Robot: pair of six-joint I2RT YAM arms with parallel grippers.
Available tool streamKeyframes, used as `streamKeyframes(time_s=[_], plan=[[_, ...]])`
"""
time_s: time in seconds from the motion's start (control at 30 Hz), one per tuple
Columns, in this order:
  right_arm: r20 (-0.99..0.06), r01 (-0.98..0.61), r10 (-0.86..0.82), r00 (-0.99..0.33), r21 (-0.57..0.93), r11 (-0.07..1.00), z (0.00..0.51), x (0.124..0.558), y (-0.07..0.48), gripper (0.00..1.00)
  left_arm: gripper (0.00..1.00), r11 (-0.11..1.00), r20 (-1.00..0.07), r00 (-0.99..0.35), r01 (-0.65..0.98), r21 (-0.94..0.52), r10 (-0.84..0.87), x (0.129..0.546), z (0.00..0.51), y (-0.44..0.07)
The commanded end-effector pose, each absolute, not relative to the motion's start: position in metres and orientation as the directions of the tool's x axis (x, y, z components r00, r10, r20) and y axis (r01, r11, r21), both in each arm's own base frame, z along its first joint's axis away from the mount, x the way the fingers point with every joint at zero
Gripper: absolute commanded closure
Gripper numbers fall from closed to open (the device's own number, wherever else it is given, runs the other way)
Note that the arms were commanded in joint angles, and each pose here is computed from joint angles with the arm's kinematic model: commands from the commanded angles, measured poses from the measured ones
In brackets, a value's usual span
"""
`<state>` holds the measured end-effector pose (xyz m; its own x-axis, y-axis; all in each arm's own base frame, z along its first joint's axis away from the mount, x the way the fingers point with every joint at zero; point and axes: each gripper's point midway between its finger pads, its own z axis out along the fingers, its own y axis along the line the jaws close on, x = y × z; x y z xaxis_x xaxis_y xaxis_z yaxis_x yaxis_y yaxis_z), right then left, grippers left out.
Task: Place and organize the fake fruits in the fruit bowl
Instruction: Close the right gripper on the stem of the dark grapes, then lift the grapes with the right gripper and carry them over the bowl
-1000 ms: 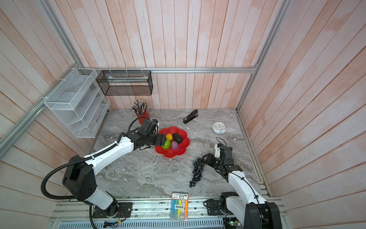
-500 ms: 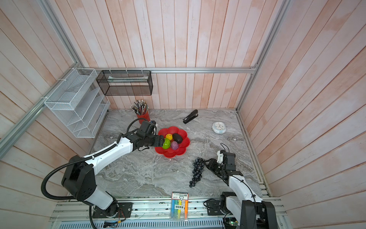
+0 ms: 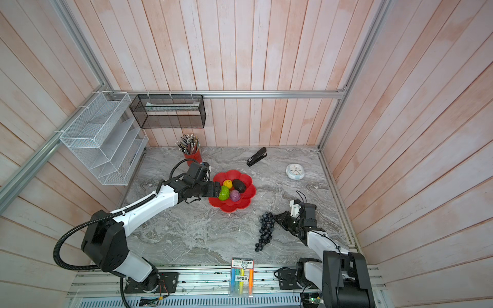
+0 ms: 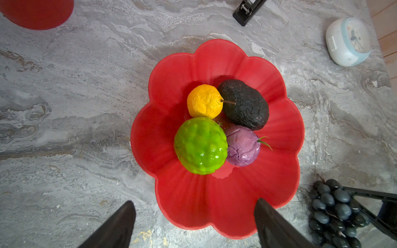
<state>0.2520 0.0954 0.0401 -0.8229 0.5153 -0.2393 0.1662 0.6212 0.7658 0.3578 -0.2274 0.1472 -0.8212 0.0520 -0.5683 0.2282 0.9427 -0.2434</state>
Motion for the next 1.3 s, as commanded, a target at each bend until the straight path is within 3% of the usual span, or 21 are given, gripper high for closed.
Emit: streamKeyframes(time_s=[0.0,0.17,0.53,0.87,1.27], plan=[[-0.257,0.125,0.499,-0.827,0.783,0.61,0.049,0.255,0.099,0.9,0.11,0.938,-0.572,-0.819,0.229,-0.261,0.041,0.355,0.154,-0.227],[-0.288,0.114,0.49,-0.823,0.761,0.639,0.053,0.253,0.096,1.0,0.11,0.935,-0.569,-0.822,0.23,-0.271,0.038,0.354,0.153,-0.228],[-0.41,0.055,0.462,-0.786,0.698,0.714,0.087,0.261,0.085,1.0,0.11,0.932,-0.557,-0.83,0.222,-0.287,0.026,0.351,0.15,-0.229],[-0.57,-0.069,0.365,-0.736,0.599,0.798,0.146,0.269,0.101,1.0,0.12,0.927,-0.596,-0.802,0.208,-0.312,-0.02,0.343,0.164,-0.221],[-0.682,-0.226,0.275,-0.678,0.549,0.805,0.248,0.282,0.142,1.0,0.12,0.938,-0.605,-0.795,0.185,-0.293,-0.032,0.335,0.166,-0.209]])
